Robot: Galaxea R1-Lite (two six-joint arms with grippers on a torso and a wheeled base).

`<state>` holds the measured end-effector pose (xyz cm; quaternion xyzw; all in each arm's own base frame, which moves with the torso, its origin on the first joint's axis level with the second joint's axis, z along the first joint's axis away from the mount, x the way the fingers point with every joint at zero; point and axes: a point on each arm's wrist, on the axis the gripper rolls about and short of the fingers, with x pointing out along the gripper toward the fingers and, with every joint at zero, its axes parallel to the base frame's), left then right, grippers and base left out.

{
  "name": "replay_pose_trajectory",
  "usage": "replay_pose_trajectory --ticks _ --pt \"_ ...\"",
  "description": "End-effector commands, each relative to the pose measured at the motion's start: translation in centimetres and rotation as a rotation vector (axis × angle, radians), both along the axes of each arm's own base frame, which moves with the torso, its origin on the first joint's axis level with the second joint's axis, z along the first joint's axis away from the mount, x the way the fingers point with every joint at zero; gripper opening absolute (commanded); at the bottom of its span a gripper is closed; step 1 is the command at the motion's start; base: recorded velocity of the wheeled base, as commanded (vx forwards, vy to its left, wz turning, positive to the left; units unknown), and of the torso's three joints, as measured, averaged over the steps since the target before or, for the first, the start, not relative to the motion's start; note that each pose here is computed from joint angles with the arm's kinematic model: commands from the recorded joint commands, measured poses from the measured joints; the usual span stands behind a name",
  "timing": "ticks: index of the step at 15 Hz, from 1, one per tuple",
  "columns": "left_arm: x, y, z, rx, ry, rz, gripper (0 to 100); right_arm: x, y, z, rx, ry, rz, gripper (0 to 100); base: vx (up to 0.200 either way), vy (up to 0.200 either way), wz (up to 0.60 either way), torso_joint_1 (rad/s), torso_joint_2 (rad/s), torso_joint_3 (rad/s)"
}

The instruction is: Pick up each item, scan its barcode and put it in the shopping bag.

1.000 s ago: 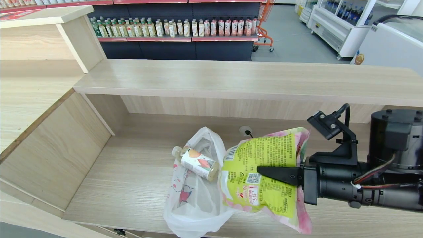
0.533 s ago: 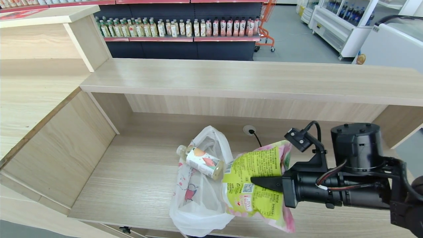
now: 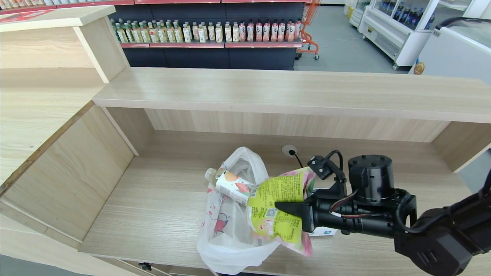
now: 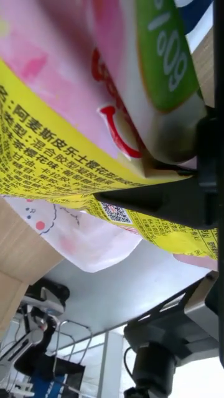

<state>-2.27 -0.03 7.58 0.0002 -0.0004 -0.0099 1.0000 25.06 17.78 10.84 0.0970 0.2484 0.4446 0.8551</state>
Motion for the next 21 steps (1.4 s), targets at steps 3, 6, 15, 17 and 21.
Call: replay_pose_trajectory --ticks 3,6,15,17,21 --pt "0.0 0.0 0.0 0.000 -0.001 0.000 100 1.1 1.0 -3.5 -0.056 0.071 0.006 0 0.000 0.000 0.00 0.000 0.00 0.000" --pt "0.0 0.0 0.0 0.000 -0.001 0.000 100 2.0 1.3 -4.0 -0.006 0.027 0.012 0 0.000 0.000 0.00 0.000 0.00 0.000" --pt "0.0 0.0 0.0 0.000 -0.001 0.000 100 2.6 1.5 -5.9 -0.012 0.019 0.139 0 0.000 0.000 0.00 0.000 0.00 0.000" --pt "0.0 0.0 0.0 0.000 -0.001 -0.002 100 2.9 1.5 -5.8 -0.005 0.007 0.154 0 0.000 0.000 0.00 0.000 0.00 0.000" --pt "0.0 0.0 0.0 0.000 -0.001 0.000 100 4.9 1.7 -4.2 0.022 0.000 0.161 0 0.000 0.000 0.00 0.000 0.00 0.000"
